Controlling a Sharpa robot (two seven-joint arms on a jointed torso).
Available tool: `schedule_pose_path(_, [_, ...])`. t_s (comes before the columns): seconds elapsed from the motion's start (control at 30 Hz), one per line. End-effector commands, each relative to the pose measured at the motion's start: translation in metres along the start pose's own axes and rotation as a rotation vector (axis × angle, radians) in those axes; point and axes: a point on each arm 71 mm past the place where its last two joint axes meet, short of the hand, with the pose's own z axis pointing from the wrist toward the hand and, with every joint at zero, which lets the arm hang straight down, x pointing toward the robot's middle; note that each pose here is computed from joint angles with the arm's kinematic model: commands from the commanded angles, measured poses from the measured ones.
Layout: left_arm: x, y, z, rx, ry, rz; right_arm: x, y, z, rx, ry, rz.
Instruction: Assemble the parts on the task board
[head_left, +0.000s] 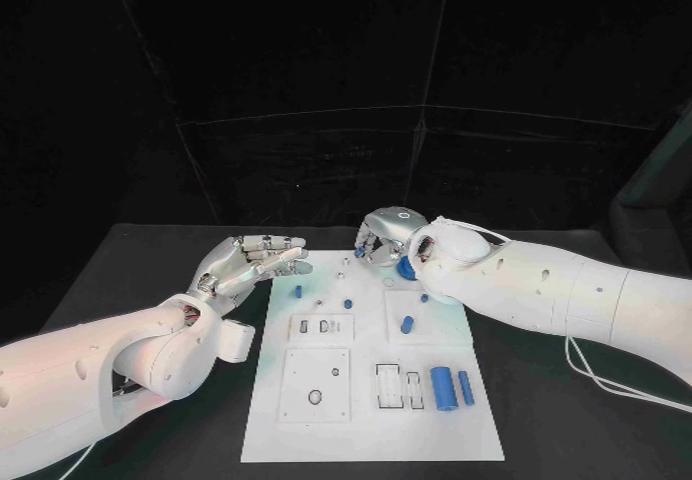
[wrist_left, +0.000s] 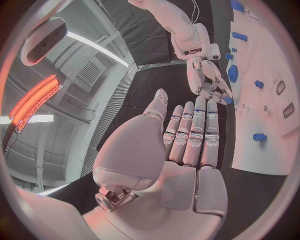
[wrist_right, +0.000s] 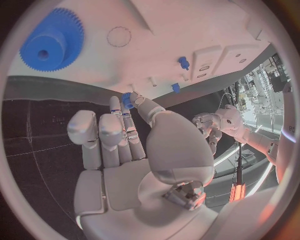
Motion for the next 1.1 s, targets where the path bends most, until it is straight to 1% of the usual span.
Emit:
schedule_pose_path(0.03, [0.0009,-0.0012,0.0003,0.005,0.014,-0.003,-0.005,0.002,0.001,0.003,-0.049,-0.001])
schedule_pose_path(0.17, [0.0009,-0.001,0.0005,0.004,0.015,-0.003,-0.004,0.005,0.004,-0.007,-0.031,-0.003])
schedule_pose_path(0.47, [0.0016,-0.0008,0.0011,0.004,0.017,-0.004,0.002,0.015,0.011,-0.026,0.044,-0.01])
schedule_pose_path(0.67, [0.002,-0.0009,0.0012,0.004,0.018,-0.005,0.006,0.018,0.014,-0.021,0.082,-0.015])
schedule_pose_path(0.87, [0.0021,-0.0016,0.0006,0.005,0.018,-0.005,0.007,0.018,0.015,-0.009,0.095,-0.021])
schedule_pose_path(1.1, [0.002,-0.0018,0.0005,0.005,0.019,-0.005,0.006,0.019,0.017,0.001,0.082,-0.027])
